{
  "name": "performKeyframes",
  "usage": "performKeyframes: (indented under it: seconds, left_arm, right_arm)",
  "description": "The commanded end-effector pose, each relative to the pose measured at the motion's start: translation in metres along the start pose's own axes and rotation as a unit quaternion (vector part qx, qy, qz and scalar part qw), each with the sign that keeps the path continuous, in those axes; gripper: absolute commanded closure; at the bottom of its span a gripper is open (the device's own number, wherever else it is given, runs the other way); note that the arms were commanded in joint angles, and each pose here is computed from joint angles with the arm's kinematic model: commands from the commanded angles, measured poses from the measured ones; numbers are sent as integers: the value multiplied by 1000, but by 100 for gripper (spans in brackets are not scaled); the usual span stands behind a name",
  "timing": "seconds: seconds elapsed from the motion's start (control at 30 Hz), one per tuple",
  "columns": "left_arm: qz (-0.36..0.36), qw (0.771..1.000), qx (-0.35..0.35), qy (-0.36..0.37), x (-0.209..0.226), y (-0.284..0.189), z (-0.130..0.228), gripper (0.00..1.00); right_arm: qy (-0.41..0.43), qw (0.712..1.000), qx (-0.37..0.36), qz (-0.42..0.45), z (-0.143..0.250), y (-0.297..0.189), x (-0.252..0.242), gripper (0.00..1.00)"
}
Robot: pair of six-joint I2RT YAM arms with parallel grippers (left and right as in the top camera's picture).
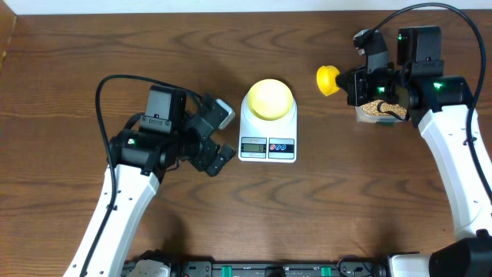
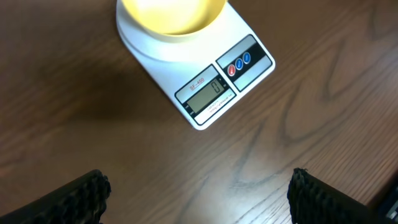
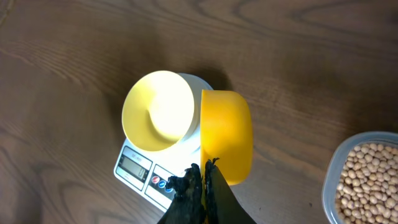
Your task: Scoop item into bowl and weigh 50g on scale
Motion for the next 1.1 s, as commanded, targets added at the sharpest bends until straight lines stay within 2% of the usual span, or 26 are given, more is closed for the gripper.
performKeyframes:
  seconds: [0.0, 0.27, 0.43, 1.07]
  left_arm:
    - [-8, 997, -21, 69, -3, -12, -3, 7]
    - [-50, 996, -38, 68, 9, -31, -3, 6]
    - [-31, 994, -48, 98, 0, -33, -5, 6]
    - [-48, 991, -64, 106, 7, -34, -14, 7]
  right_arm:
    - [-8, 1000, -6, -3, -5, -5, 2, 99]
    - [-7, 1000, -4, -3, -4, -5, 2, 99]
    - [-13, 1000, -4, -4, -4, -5, 2, 99]
    - [-14, 1000, -2, -4, -4, -5, 2, 99]
Point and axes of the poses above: each gripper's point midway between its finger pads, its own y axis out along the fingers, its own x axis along the line the jaws close on, z = x × y, the point moved 1 cm from there along -y, back along the fingers, and after that the axes turned 3 degrees about y, right-handed, at the moved point
